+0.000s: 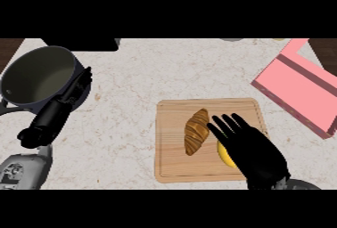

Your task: Pick the lemon from the cutting board and place it in the cardboard box

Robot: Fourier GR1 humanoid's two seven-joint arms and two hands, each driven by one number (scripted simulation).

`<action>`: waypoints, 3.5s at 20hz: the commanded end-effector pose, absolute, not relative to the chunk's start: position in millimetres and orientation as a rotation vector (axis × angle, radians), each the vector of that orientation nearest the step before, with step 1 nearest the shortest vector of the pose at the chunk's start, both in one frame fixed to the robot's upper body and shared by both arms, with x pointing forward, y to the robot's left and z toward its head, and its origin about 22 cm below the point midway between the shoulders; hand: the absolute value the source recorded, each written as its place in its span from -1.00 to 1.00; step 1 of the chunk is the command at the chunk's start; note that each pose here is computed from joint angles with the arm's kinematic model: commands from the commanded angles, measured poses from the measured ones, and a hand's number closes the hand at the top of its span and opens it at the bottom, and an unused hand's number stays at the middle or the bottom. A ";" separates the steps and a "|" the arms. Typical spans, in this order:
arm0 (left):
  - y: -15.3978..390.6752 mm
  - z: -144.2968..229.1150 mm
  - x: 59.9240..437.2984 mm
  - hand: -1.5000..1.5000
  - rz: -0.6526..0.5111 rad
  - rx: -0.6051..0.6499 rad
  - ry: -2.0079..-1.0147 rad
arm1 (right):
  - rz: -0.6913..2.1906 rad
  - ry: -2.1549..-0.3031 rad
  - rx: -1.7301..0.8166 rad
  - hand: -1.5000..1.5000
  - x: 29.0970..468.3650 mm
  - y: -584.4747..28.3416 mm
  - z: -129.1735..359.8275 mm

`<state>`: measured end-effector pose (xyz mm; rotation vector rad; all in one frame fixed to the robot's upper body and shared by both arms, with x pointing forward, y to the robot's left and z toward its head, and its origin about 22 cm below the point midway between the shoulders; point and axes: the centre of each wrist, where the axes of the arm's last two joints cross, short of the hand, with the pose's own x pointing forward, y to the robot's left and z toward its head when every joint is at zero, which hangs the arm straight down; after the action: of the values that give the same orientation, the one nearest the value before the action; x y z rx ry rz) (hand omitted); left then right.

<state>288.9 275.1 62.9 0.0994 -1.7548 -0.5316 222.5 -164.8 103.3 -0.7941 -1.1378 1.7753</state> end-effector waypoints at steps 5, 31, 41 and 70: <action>283.0 57.3 297.6 0.00 -0.521 0.098 -1.753 | 1.789 -1.108 -0.754 -1.00 232.2 -159.5 70.2; 266.2 66.7 300.1 0.00 -0.545 0.087 -1.741 | 1.824 -1.335 -0.788 1.00 280.2 -149.4 20.7; 266.3 67.1 293.8 0.00 -0.548 0.078 -1.764 | 1.475 -1.513 -0.665 1.00 349.8 -115.9 49.6; 262.1 72.9 290.6 0.00 -0.530 0.089 -1.739 | 0.577 -1.530 -1.206 1.00 384.5 -286.3 231.6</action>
<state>288.8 267.9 69.1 0.0914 -1.7494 -0.5328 374.8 -255.6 228.9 -1.1648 -1.5757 0.6098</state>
